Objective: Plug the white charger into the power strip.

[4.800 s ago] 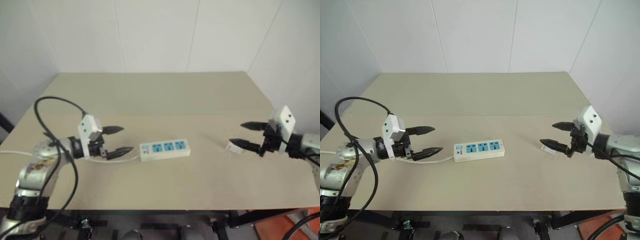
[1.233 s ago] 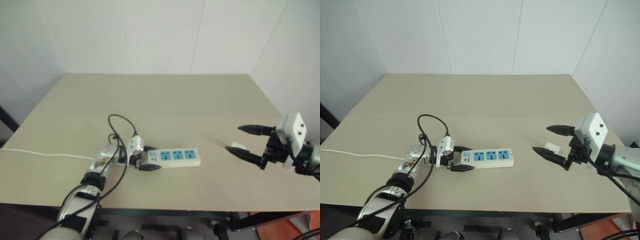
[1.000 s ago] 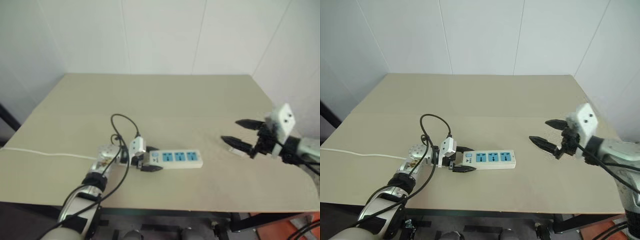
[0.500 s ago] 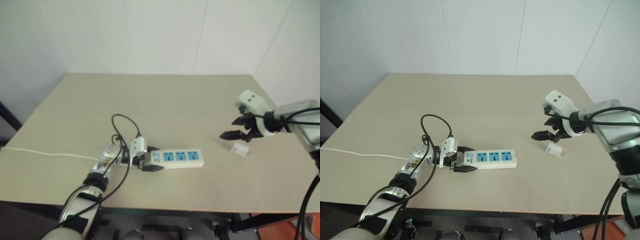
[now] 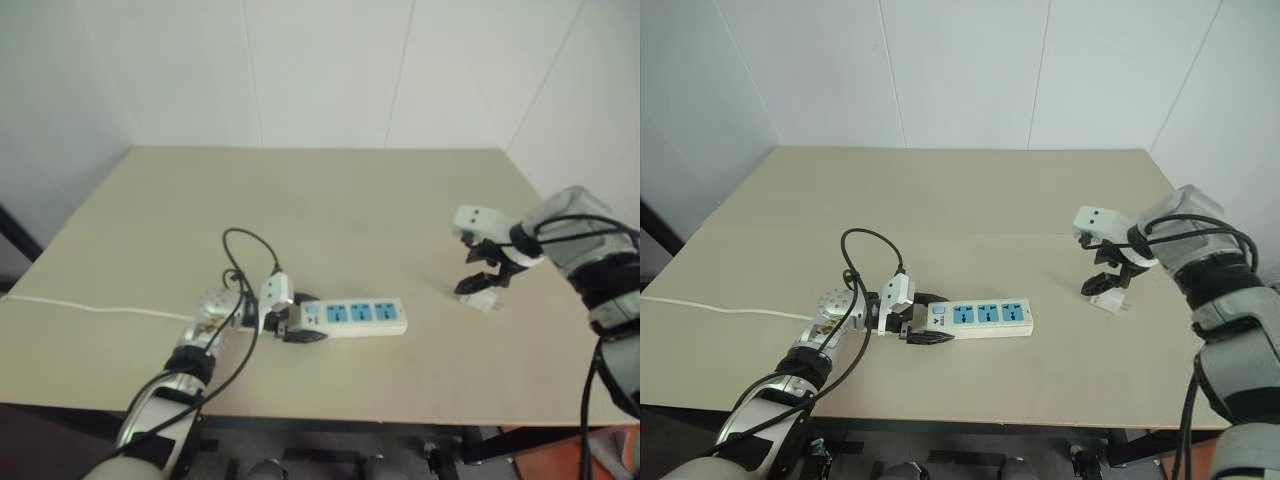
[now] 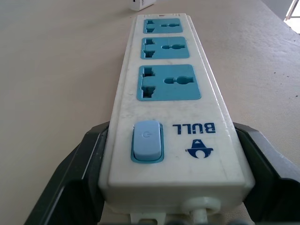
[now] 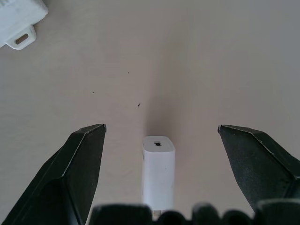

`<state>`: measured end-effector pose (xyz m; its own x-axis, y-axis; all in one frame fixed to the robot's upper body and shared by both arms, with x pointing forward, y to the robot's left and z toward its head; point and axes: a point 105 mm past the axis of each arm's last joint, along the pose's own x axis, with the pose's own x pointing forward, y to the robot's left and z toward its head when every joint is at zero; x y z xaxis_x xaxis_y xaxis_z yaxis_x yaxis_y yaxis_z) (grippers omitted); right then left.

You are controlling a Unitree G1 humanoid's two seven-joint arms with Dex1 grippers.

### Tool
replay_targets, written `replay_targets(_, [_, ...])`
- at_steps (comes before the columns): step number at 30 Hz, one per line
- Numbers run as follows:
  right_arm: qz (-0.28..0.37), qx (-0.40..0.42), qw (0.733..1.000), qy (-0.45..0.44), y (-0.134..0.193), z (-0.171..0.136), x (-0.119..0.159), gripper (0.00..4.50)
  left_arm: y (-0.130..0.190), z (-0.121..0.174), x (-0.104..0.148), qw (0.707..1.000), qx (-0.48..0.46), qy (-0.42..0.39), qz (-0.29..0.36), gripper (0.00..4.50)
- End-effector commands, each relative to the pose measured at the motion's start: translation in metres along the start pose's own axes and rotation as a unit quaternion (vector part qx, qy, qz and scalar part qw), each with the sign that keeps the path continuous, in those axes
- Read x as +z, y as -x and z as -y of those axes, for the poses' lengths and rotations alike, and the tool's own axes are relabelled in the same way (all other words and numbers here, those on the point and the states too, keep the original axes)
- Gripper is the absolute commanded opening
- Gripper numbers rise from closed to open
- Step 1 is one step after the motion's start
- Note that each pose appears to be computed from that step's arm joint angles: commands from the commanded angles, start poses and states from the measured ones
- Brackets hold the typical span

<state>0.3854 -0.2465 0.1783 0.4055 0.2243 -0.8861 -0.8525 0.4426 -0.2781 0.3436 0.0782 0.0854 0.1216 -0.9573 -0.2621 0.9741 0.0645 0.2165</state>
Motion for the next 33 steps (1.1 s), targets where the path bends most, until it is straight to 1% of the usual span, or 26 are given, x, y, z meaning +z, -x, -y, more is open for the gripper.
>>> replay_targets(1, [-0.017, -0.013, 1.000, 0.007, 0.005, 0.010, -0.006, 4.50, -0.007, 0.009, -0.004, 1.000, -0.019, 0.010, -0.004, 3.31])
replay_targets(5, [-0.041, -0.023, 0.999, 0.004, -0.003, 0.015, -0.017, 4.50, -0.005, 0.010, -0.005, 1.000, -0.018, 0.011, -0.004, 3.31])
replay_targets(18, [-0.068, -0.021, 0.997, -0.023, -0.023, 0.016, -0.024, 4.50, 0.002, 0.016, -0.008, 1.000, -0.016, 0.017, -0.012, 3.31])
replay_targets(23, [-0.064, -0.019, 0.997, -0.038, -0.025, 0.016, -0.021, 4.50, 0.003, 0.017, -0.008, 1.000, -0.016, 0.019, -0.014, 3.31])
replay_targets(33, [-0.047, -0.001, 0.998, -0.039, -0.028, 0.012, -0.009, 4.50, 0.003, 0.017, -0.007, 0.999, -0.017, 0.026, -0.012, 3.31])
